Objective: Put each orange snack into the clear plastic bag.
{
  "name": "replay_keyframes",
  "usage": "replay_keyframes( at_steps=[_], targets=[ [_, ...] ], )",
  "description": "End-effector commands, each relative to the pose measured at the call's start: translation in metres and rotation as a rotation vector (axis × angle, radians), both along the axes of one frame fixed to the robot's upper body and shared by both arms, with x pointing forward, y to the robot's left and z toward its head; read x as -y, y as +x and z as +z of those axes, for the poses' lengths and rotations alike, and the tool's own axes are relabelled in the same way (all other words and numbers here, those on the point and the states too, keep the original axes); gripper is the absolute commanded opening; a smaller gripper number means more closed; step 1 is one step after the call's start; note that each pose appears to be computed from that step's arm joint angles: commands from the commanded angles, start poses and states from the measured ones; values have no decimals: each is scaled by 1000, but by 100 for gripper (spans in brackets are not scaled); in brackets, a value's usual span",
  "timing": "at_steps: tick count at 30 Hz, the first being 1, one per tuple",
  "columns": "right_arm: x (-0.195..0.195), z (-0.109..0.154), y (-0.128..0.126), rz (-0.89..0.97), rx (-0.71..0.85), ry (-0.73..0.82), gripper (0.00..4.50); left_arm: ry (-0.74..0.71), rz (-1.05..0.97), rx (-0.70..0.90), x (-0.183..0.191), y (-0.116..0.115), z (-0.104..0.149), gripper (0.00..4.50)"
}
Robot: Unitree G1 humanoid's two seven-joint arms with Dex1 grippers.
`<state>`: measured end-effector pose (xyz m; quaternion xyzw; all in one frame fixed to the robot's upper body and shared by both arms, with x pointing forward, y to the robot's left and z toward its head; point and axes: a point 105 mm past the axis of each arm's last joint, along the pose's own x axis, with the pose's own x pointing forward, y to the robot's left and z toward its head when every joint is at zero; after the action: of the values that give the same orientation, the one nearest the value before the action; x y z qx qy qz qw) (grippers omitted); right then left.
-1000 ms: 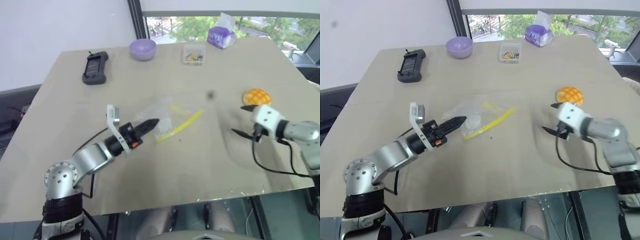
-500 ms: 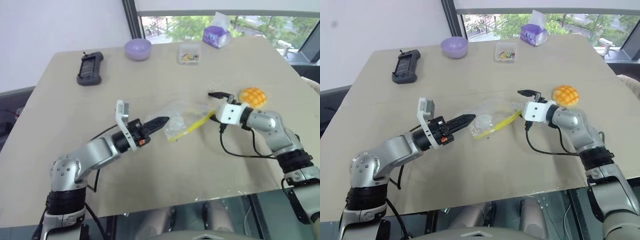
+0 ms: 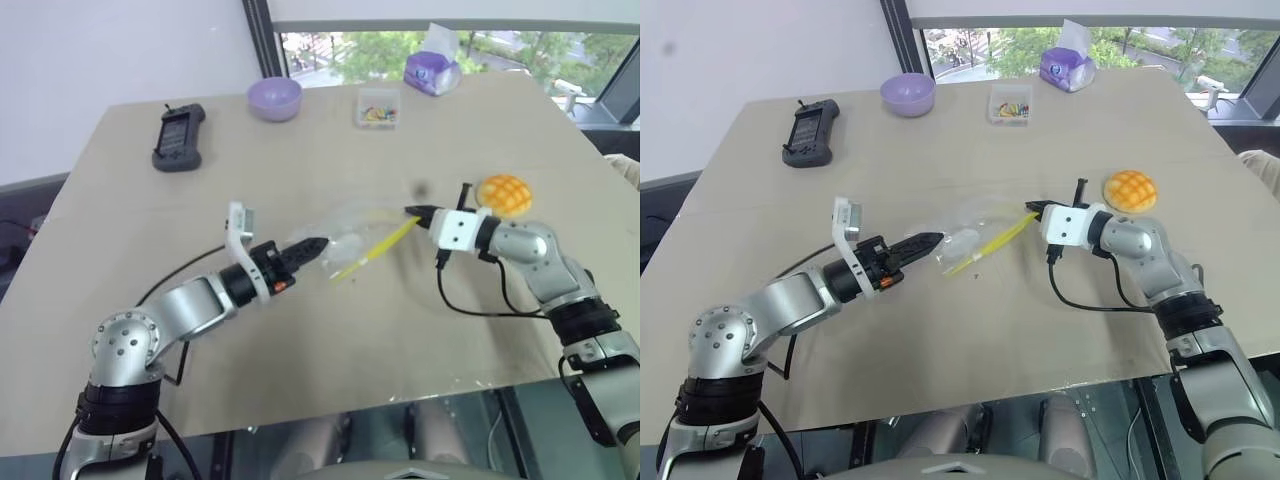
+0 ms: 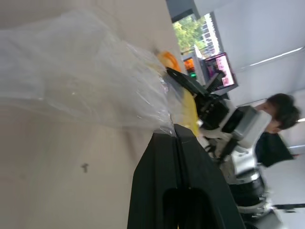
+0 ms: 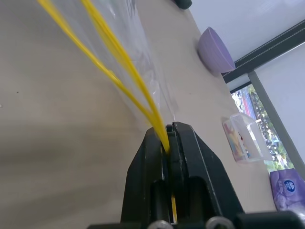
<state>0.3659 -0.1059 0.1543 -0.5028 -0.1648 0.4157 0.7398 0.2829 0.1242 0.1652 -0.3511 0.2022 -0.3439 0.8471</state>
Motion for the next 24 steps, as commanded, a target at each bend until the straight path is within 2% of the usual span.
replay_keyframes(
  at_steps=[1, 2, 5, 8, 10, 13, 18, 24],
  targets=[
    [-2, 11, -3, 23, -3, 34, 0, 210, -7, 219, -2, -7, 9, 166],
    [-2, 11, -3, 23, -11, 38, 0, 343, 5, 311, -6, -7, 8, 204],
    [-2, 14, -3, 23, -20, 43, 0, 651, -11, 537, -16, -12, 2, 204],
    [-2, 16, -2, 17, -31, 54, 0, 888, -170, 696, -20, -32, -18, 204],
    [-3, 16, -1, 16, -33, 59, 0, 1060, -225, 893, -23, -36, -23, 204],
    [-7, 16, 0, 19, -39, 64, 0, 1218, -259, 1130, -23, -33, -26, 204],
    [-14, 17, 0, 32, -41, 69, 0, 1263, -214, 1334, -7, -18, -19, 204],
    [-18, 20, 0, 33, -40, 81, 0, 1200, -272, 1430, 20, -17, -21, 204]
  ],
)
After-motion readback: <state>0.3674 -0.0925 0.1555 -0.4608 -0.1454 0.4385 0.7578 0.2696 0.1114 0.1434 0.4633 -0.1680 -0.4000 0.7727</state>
